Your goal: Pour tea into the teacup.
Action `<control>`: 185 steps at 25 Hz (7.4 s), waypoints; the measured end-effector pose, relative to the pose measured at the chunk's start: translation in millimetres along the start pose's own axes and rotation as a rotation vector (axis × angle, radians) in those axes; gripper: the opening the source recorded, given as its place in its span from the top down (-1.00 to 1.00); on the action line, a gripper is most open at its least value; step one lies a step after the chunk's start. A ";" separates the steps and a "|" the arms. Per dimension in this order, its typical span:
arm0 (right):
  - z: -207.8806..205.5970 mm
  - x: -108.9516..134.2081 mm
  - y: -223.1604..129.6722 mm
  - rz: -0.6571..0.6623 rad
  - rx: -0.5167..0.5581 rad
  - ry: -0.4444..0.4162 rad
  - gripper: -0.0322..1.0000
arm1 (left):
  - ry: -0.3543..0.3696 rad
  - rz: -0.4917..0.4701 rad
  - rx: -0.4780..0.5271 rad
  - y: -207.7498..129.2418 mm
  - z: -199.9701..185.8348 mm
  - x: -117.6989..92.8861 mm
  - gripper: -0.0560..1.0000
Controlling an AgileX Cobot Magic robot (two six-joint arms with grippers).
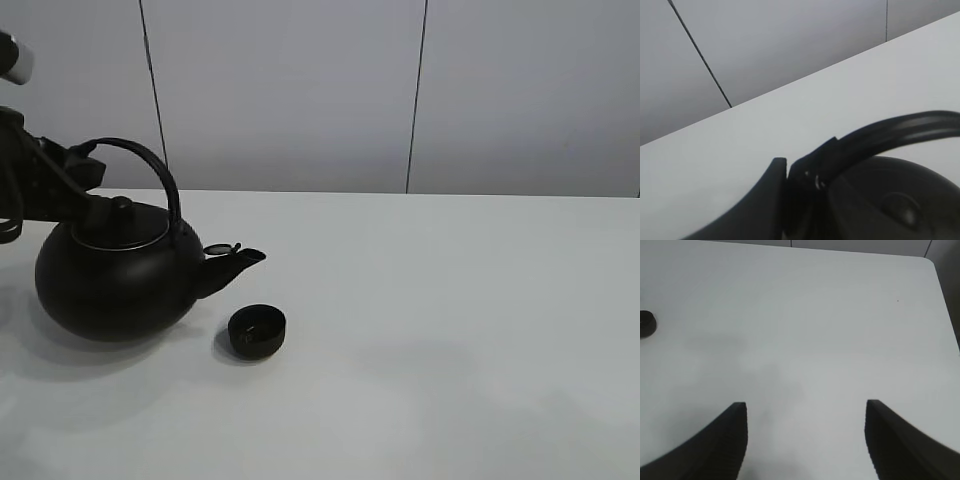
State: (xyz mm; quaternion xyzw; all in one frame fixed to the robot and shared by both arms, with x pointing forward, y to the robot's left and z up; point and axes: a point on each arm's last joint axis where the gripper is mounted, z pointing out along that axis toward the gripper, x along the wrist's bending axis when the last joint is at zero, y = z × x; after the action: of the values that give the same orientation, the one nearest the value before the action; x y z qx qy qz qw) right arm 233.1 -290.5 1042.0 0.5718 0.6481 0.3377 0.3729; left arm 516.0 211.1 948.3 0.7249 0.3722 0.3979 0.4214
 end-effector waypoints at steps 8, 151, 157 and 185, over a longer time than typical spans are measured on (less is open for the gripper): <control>0.0 0.0 0.0 0.000 0.000 0.000 0.04 | 0.029 0.008 0.009 -3.2 -0.5 10.4 0.66; 0.0 0.0 0.0 0.000 0.000 0.000 0.04 | 0.069 -0.184 -0.067 -67.2 -32.1 18.2 0.27; 0.0 0.0 0.0 0.000 0.000 0.000 0.04 | 0.094 -0.168 -0.067 -66.7 -57.2 14.4 0.27; 0.0 0.0 0.0 0.000 0.000 0.000 0.04 | 0.219 -0.551 0.420 39.9 -43.1 86.9 0.11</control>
State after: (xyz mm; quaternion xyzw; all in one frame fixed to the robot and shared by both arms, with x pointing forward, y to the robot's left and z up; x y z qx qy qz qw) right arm 233.1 -290.5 1042.0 0.5718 0.6481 0.3377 0.3729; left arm 521.1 286.0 1021.6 0.6215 0.6700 0.2595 0.3122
